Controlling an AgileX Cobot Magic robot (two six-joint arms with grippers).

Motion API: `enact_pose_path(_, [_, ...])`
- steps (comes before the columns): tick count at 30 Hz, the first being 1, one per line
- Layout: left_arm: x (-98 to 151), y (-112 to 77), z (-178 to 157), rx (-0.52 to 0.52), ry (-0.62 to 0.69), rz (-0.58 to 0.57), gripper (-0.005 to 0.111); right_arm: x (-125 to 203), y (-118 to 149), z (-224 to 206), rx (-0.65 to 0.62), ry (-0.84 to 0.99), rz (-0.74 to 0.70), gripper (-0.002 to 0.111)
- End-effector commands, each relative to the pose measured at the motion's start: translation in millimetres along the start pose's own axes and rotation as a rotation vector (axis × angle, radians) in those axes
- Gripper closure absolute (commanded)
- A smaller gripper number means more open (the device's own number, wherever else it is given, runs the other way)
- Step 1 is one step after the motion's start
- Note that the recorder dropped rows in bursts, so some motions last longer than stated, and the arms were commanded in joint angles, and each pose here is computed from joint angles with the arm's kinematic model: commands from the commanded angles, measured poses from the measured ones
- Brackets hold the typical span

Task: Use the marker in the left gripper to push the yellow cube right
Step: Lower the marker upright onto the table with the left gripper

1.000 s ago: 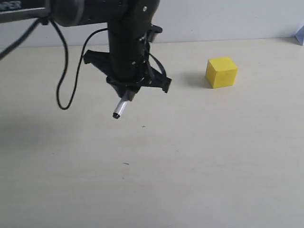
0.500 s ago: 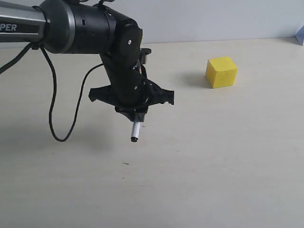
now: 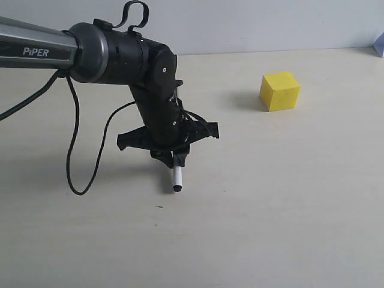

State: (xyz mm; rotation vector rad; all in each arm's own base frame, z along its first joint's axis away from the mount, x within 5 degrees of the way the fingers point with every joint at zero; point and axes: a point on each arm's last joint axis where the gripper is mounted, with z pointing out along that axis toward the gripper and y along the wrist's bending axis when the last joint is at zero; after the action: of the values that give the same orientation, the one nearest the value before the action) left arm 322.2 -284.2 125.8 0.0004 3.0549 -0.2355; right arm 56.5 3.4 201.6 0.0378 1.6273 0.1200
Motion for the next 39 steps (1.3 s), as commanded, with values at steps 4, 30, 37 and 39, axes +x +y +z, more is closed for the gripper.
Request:
enact_pose_path(4, [-2.3, -3.0, -0.8, 0.035, -0.019, -0.027, 0.107, 0.6, -0.1, -0.1, -0.001, -0.009, -0.002, 0.108])
enact_pose_path(30, [-1.7, -1.1, 17.9, 0.014, 0.007, -0.029, 0.107, 0.6, -0.1, -0.1, -0.001, -0.009, -0.002, 0.108])
enact_pose_path(37, [-1.7, -1.4, 17.0, 0.017, 0.006, -0.03, 0.092, 0.6, -0.1, -0.1, -0.001, -0.009, -0.002, 0.108])
enact_pose_path(39, [-1.7, -1.4, 17.0, 0.017, 0.006, -0.028, 0.083, 0.6, -0.1, -0.1, -0.001, -0.009, -0.002, 0.108])
